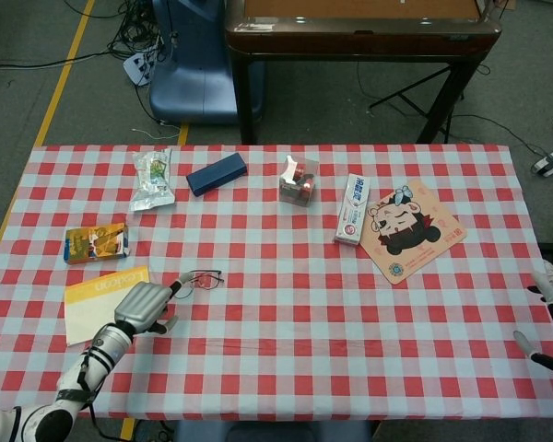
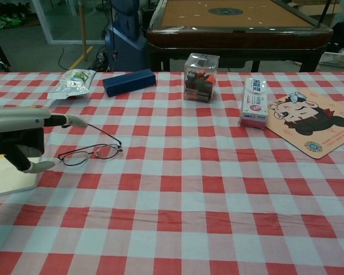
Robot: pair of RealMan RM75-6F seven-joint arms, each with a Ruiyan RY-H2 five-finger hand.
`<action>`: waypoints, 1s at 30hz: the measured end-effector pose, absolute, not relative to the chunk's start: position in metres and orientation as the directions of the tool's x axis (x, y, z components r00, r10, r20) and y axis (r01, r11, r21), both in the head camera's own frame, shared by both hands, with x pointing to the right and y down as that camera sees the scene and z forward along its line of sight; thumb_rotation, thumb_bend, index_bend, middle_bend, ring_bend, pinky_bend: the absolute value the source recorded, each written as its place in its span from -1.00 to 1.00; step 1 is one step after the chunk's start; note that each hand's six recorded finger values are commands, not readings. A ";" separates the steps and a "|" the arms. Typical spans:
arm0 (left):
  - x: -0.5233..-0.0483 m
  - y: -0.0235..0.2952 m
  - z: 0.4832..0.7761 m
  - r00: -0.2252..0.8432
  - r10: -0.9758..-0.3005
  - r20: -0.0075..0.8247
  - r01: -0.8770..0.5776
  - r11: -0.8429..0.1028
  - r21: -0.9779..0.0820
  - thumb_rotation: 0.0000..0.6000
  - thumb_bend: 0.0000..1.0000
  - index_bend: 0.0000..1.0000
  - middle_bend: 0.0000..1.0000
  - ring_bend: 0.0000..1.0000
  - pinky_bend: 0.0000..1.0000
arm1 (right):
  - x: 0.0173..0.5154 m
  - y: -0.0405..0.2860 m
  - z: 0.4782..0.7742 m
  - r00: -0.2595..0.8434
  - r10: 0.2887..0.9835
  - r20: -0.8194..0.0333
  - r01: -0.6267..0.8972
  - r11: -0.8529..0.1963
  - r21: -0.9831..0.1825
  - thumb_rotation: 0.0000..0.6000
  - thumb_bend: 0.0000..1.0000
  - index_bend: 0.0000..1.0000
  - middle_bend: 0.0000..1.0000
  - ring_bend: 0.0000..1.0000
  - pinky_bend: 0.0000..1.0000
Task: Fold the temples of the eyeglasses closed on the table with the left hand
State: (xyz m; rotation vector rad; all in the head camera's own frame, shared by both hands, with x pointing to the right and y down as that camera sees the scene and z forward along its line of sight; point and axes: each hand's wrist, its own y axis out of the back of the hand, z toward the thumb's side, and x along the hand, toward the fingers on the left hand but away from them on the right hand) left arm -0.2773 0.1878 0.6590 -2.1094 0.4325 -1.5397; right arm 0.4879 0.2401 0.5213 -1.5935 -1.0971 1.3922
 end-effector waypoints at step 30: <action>-0.311 0.204 0.693 0.212 -0.418 0.883 0.023 -0.901 -0.433 1.00 -0.14 -0.92 1.00 0.91 1.00 | 0.488 0.243 0.517 0.041 0.935 -0.352 0.128 -0.355 -0.926 1.00 -0.54 -1.00 -0.49 -0.40 -0.59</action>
